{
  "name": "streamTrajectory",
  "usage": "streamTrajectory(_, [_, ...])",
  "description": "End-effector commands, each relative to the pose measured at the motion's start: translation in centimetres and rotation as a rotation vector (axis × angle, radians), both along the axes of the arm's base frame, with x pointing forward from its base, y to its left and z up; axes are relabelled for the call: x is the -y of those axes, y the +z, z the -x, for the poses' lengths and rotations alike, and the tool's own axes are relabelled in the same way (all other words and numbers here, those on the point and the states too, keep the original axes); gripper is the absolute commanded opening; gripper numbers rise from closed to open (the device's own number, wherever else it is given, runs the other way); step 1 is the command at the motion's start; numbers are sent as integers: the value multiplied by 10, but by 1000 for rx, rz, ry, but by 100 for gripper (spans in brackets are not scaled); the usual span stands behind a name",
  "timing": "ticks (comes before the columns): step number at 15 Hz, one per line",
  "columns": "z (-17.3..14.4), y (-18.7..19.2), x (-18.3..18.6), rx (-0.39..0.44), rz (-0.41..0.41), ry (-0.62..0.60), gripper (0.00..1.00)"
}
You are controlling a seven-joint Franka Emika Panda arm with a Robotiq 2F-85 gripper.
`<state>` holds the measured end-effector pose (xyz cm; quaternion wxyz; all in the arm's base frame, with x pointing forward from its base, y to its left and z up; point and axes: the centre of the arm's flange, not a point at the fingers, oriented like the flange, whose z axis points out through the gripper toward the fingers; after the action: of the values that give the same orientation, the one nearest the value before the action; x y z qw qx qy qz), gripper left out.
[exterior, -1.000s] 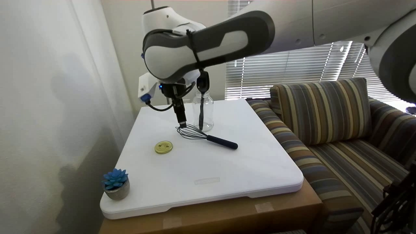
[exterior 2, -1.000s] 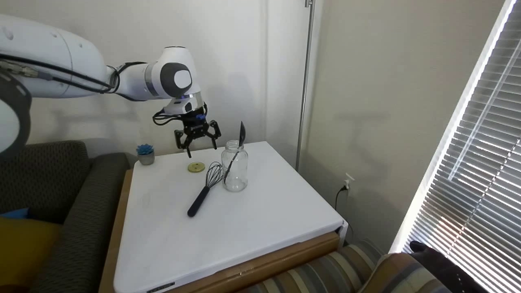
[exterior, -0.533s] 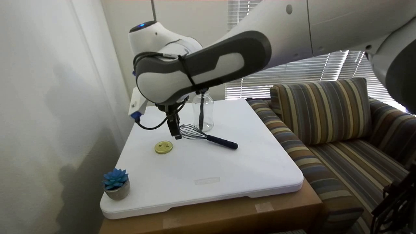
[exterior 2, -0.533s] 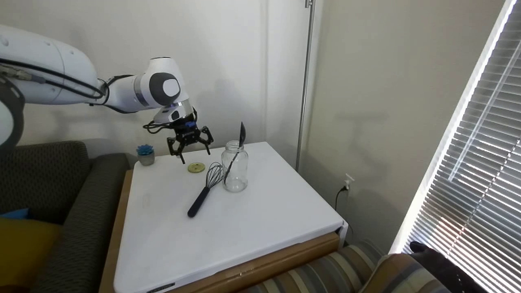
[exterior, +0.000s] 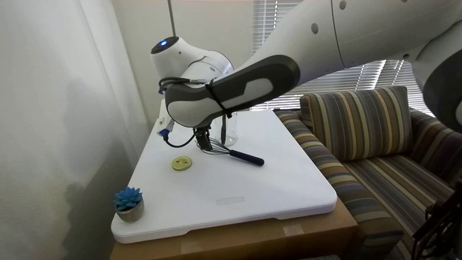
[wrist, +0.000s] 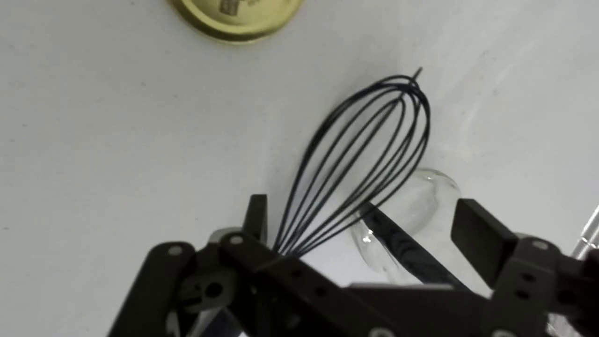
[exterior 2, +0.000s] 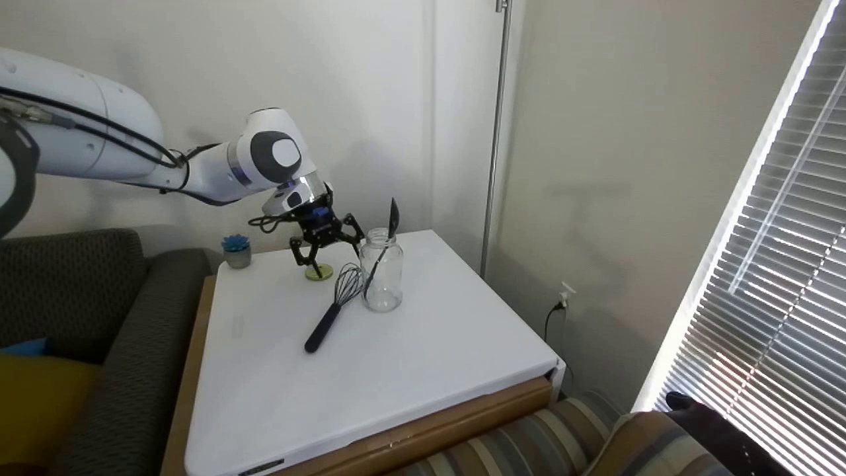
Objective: Put the spatula and whisk inside the glass jar
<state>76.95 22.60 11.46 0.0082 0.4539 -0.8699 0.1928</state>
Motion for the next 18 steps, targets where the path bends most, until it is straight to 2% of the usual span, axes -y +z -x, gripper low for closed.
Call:
streamTrajectory(1, [-51,-11,3,42,13,-51,100])
streamTrajectory(3, [-57,-5,14,44,-26,-55,100])
streamTrajectory(6, [-50,-6,9,31,-169,35,100])
streamTrajectory(9, [-45,-6,-3,42,-261,136,100])
streamTrajectory(10, [-42,-4,-7,46,-261,162,100])
streamTrajectory(13, [-40,-5,-19,46,-171,200,100])
streamTrajectory(14, [-11,6,-10,47,-193,171,100])
streamTrajectory(18, [-10,8,-18,50,-157,215,100])
